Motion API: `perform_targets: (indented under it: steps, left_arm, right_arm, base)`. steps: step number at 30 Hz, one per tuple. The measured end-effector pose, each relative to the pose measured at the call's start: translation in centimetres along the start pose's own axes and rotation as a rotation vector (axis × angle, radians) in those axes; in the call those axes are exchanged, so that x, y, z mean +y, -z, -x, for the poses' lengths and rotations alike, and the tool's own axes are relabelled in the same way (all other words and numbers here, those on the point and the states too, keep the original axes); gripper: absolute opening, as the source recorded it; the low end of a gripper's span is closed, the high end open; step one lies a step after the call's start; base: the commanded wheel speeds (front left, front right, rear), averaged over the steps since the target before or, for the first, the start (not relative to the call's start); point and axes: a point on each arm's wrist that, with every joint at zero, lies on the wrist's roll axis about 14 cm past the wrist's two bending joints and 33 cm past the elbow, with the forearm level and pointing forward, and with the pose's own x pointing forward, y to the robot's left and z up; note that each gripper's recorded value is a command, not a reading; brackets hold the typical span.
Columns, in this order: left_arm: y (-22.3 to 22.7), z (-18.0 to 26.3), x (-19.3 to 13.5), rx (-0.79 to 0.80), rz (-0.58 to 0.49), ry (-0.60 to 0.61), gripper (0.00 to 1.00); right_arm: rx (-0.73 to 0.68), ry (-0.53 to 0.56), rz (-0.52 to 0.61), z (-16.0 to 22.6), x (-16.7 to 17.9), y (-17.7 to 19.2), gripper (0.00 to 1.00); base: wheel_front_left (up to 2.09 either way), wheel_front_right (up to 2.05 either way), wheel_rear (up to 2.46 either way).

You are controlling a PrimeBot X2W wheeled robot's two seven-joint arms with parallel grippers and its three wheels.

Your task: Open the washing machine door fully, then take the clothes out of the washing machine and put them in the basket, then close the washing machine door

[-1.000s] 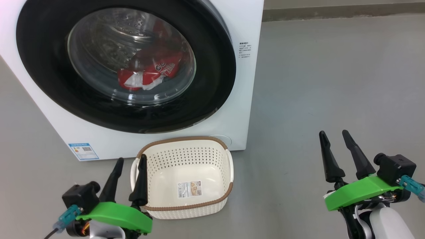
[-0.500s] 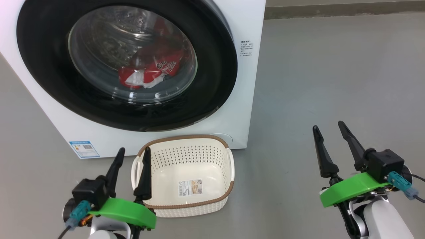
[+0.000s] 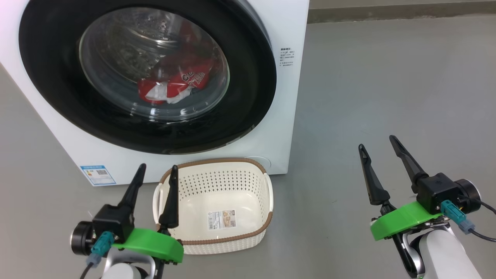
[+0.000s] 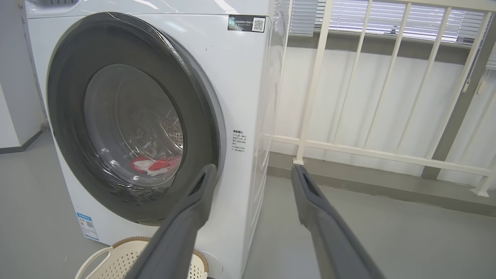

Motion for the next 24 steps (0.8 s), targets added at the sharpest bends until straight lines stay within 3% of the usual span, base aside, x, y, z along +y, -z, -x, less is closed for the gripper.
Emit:
perform_targets:
  steps: [24]
  left_arm:
    - [0.6,-0.3,0.5,0.012,0.052,-0.02,1.0]
  right_arm:
    - [0.046,0.009,-0.034,-0.9,-0.2,1.7,1.0]
  base:
    - [0.0,0.0,0.0]
